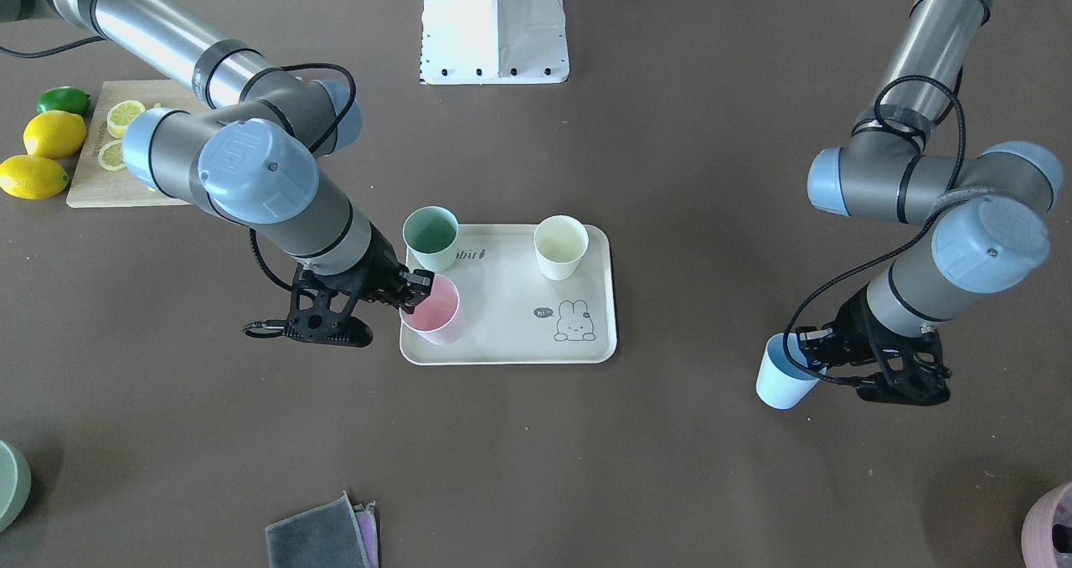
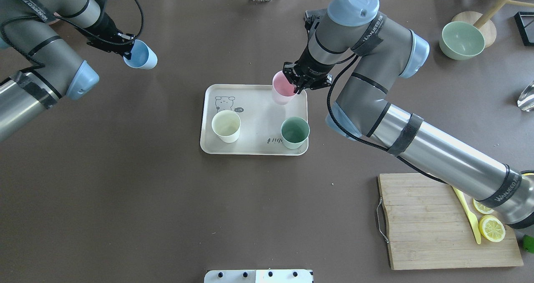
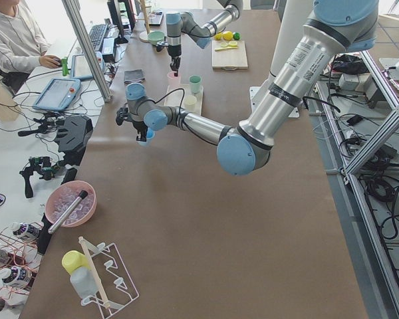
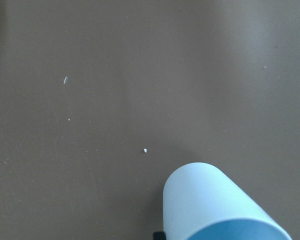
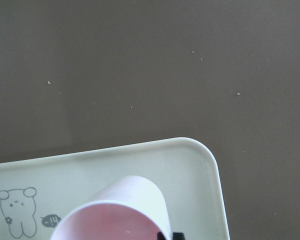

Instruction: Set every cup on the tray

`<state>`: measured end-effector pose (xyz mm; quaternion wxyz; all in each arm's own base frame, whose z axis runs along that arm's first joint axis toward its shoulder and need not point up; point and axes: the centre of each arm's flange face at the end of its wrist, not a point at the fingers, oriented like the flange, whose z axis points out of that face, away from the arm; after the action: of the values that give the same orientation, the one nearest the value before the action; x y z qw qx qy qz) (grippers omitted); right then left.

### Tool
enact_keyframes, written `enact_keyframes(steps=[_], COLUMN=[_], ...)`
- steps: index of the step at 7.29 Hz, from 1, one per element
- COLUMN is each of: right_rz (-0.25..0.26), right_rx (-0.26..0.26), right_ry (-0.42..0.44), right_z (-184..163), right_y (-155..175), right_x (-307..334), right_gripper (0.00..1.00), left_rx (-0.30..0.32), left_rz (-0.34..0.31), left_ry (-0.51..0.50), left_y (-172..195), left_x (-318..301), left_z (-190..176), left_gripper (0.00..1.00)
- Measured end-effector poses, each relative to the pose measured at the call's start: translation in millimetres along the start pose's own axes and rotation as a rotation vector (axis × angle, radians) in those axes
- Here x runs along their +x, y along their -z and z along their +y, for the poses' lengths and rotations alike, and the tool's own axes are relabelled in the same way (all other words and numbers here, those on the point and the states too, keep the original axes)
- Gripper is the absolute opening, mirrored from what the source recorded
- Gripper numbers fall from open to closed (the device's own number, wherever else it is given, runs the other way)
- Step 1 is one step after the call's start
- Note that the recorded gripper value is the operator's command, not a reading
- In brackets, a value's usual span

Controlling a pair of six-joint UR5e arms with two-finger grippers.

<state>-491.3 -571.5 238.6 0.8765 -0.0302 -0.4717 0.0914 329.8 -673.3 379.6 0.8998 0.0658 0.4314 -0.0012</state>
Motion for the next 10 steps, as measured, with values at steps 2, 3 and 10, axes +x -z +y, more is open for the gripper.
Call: enact_keyframes(steps=[2, 3, 10], right_rz=[0.008, 0.001, -0.019], right_rx=[0.022, 0.027, 0.028], right_ry=[0.018, 0.025, 0.063], right_z=[7.9, 9.9, -3.8], right_y=[-5.5, -0.7, 48.5], right_x=[-4.8, -3.9, 83.1], right_gripper=[1.0, 1.0, 1.0], left_rx=[-0.01, -0.03, -0.053], left_rz=[0.067, 0.1, 0.136], left_ry=[0.051, 0.067, 0.077], left_y=[4.4, -1.3, -9.9], left_x=[75.5, 121.4, 172.9], left_z=[20.8, 42.0, 80.2], left_gripper=[0.0, 0.0, 0.98])
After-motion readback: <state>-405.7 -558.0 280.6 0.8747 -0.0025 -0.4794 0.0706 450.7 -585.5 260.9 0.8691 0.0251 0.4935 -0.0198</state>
